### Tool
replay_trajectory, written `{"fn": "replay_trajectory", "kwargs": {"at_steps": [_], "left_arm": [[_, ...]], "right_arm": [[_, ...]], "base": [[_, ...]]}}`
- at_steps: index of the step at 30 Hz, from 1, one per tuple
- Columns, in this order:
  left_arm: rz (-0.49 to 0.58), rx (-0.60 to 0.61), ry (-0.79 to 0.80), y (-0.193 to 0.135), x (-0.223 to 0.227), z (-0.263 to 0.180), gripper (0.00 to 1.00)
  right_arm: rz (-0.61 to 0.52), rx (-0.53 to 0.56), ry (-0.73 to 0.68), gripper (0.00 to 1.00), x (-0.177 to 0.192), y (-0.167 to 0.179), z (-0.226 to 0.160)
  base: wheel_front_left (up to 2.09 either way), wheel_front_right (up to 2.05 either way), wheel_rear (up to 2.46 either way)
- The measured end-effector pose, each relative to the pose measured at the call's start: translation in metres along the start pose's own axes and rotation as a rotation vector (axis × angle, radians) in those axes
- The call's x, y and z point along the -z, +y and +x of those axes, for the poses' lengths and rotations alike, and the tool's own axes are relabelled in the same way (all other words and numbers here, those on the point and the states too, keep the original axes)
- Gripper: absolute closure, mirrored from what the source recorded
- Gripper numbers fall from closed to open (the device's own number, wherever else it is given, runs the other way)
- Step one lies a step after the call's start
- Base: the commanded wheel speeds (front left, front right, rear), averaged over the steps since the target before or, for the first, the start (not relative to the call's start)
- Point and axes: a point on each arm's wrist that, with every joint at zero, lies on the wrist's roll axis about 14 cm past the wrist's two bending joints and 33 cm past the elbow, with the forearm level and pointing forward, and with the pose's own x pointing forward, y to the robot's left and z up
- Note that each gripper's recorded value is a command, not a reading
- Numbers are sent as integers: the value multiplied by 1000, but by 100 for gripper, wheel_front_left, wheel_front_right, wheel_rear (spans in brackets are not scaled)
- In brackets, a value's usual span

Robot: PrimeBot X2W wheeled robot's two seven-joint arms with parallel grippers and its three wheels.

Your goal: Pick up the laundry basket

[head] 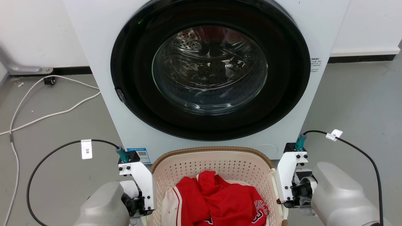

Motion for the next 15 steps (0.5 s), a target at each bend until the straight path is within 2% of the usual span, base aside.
{"fn": "replay_trajectory", "kwargs": {"at_steps": [15], "left_arm": [[-5,-1,-11,1,-1,-1,100]], "right_arm": [[2,-3,0,100,0,2,0]], "base": [[0,0,0]]}}
